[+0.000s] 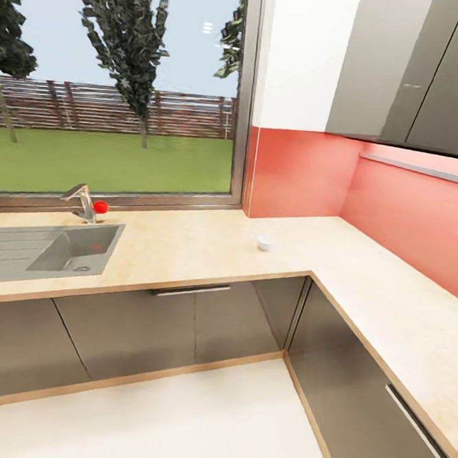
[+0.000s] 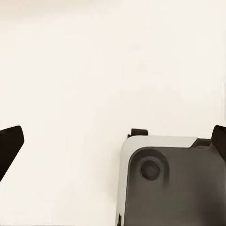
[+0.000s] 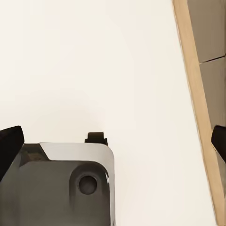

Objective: Set up a coffee station on the kitchen countertop: keep the coffee maker on the countertop, move the bottle of coffee from the kitchen shelf to the counter next to the coffee maker, place a paper coffee filter on top of the coffee maker, put the saucer next to the coffee maker with the coffee cup on the saucer, and place the electric kettle next to the coffee maker.

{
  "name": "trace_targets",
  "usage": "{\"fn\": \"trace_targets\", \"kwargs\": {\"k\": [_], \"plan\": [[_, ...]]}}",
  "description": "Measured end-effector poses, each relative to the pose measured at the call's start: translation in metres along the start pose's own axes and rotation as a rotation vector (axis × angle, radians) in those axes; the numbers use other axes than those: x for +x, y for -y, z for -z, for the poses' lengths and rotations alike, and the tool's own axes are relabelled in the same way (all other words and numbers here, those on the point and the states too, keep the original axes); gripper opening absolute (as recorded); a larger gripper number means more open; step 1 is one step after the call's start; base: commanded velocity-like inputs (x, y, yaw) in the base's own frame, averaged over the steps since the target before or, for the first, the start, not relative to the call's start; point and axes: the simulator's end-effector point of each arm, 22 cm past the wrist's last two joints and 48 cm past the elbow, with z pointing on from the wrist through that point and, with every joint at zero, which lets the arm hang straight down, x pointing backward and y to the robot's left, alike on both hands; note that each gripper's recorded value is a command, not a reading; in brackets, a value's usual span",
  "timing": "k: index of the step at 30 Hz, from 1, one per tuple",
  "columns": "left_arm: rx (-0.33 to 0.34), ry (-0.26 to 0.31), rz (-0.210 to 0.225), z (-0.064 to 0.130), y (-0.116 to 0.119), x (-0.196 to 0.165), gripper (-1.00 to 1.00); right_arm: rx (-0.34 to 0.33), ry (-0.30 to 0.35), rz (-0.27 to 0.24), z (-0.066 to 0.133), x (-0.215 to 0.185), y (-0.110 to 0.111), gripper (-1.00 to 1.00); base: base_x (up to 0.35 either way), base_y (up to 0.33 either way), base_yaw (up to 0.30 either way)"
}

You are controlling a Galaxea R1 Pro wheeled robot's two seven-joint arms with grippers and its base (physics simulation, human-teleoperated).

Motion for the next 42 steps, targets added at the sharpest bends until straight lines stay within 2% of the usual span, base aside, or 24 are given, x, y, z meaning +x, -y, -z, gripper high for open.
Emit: {"fn": "trace_targets", "kwargs": {"k": [11, 25, 42], "plan": [[0.000, 0.014, 0.002, 0.000, 0.000, -0.006, 1.00, 0.000, 0.014, -0.001, 0.002, -0.006, 0.000, 1.00, 0.000, -0.018, 0.133], [0.001, 0.035, 0.005, 0.000, 0.000, -0.013, 1.00, 0.000, 0.035, -0.003, 0.004, -0.015, 0.001, 1.00, 0.000, 0.000, 0.008], [0.002, 0.032, 0.000, 0.000, 0.000, -0.013, 1.00, 0.002, 0.037, -0.003, 0.004, -0.016, 0.001, 1.00, 0.000, 0.000, 0.000]]}}
